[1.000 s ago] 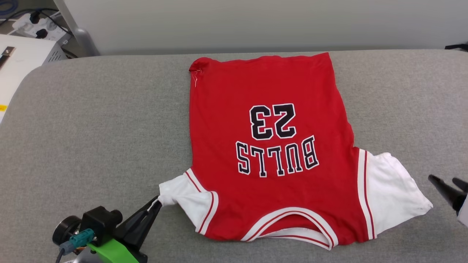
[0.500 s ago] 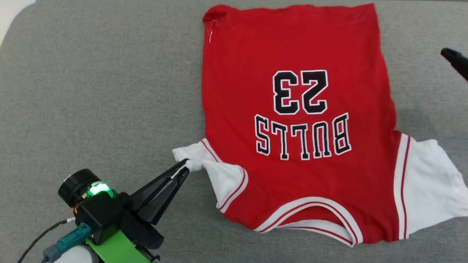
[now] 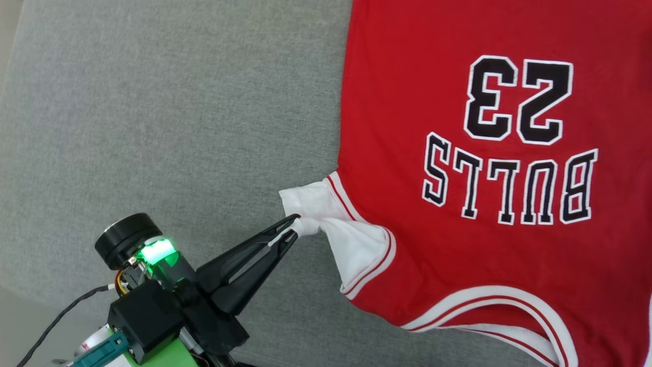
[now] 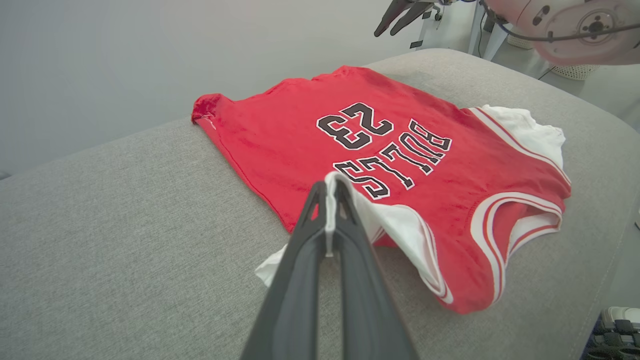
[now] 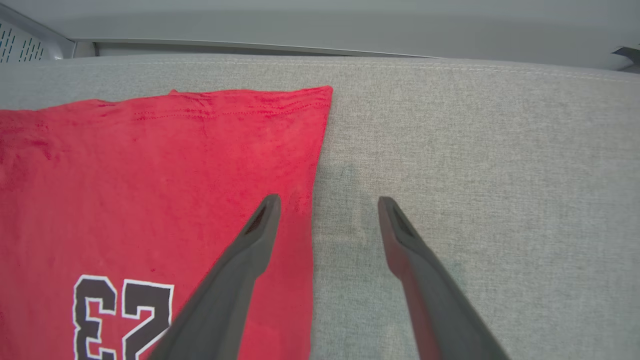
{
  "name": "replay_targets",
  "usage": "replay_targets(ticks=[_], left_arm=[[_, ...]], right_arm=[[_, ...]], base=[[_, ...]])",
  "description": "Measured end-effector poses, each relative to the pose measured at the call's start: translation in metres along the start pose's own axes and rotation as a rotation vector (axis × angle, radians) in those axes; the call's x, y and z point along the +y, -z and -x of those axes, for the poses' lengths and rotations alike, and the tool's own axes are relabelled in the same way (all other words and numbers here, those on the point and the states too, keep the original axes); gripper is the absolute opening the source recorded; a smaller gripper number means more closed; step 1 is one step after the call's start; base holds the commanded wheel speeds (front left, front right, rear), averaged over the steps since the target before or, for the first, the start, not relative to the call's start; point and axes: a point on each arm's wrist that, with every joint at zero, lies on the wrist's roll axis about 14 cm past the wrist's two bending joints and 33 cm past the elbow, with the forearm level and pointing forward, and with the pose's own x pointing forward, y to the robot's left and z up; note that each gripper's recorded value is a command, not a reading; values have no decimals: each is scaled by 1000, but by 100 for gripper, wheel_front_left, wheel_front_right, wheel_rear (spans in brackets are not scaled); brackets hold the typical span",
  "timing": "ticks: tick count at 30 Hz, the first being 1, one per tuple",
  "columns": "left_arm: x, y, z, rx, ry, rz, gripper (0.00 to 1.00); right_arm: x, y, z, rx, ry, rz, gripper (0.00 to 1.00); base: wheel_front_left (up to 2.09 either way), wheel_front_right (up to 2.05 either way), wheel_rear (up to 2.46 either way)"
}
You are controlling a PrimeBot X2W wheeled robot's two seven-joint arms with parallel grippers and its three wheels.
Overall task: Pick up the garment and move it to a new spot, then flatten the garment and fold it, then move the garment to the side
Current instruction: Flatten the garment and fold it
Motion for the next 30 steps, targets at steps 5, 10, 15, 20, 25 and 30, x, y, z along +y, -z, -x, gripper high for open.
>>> replay_targets(ticks=[5, 10, 15, 20, 25, 30], left_arm=[[4, 10, 0, 29, -15, 22, 0], [12, 23, 6, 80, -47, 14, 0], [18, 33, 10, 113, -85, 33, 0], [26, 37, 14, 129, -120, 30, 0], [30, 36, 14, 124, -130, 22, 0], [31, 32, 15, 111, -134, 10, 0]], right_arm=[[6, 9, -39, 111, 18, -35, 100], [18, 24, -70, 222, 41, -48, 100], [34, 36, -95, 270, 31, -28, 100], [40, 47, -107, 301, 22, -28, 73], [36, 49, -106, 296, 28, -29, 0], [35, 52, -98, 288, 26, -23, 0]], base=[[0, 0, 0], [0, 0, 0], [0, 0, 0], [0, 0, 0], [0, 0, 0], [0, 0, 0]])
